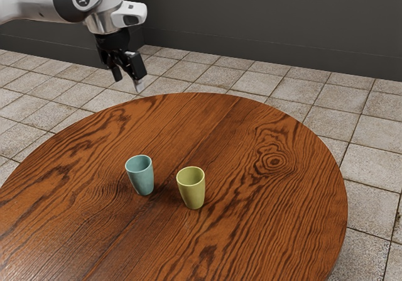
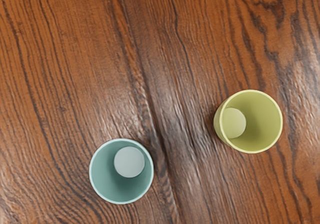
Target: Place the left cup onto the right cup
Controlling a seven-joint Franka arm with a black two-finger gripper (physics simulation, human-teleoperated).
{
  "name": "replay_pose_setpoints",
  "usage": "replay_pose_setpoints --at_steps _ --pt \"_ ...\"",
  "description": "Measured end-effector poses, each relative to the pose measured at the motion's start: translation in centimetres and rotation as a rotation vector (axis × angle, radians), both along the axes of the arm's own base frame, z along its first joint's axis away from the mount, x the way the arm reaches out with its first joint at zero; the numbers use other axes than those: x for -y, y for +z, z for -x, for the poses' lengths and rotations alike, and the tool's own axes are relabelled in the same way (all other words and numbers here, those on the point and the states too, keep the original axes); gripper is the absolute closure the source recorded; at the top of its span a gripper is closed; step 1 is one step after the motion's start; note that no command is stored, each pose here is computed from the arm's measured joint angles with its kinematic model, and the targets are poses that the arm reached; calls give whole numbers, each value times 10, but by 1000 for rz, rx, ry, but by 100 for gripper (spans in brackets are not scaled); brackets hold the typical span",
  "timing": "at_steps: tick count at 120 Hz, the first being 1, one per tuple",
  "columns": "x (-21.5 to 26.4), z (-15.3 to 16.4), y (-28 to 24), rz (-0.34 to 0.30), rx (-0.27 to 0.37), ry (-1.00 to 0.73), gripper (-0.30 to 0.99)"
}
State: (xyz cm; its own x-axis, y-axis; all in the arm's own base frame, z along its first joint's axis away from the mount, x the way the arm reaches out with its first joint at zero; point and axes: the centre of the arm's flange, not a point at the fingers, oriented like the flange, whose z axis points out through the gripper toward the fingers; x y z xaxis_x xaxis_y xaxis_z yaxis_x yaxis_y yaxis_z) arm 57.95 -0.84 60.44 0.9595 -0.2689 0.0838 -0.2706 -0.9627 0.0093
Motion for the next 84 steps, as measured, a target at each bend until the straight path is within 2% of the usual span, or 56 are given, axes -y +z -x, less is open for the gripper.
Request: replay_pose_setpoints --at_steps 49,84 --pt "0 0 0 0 0 0 0" --pt "-1 4 -17 8 -42 6 0"
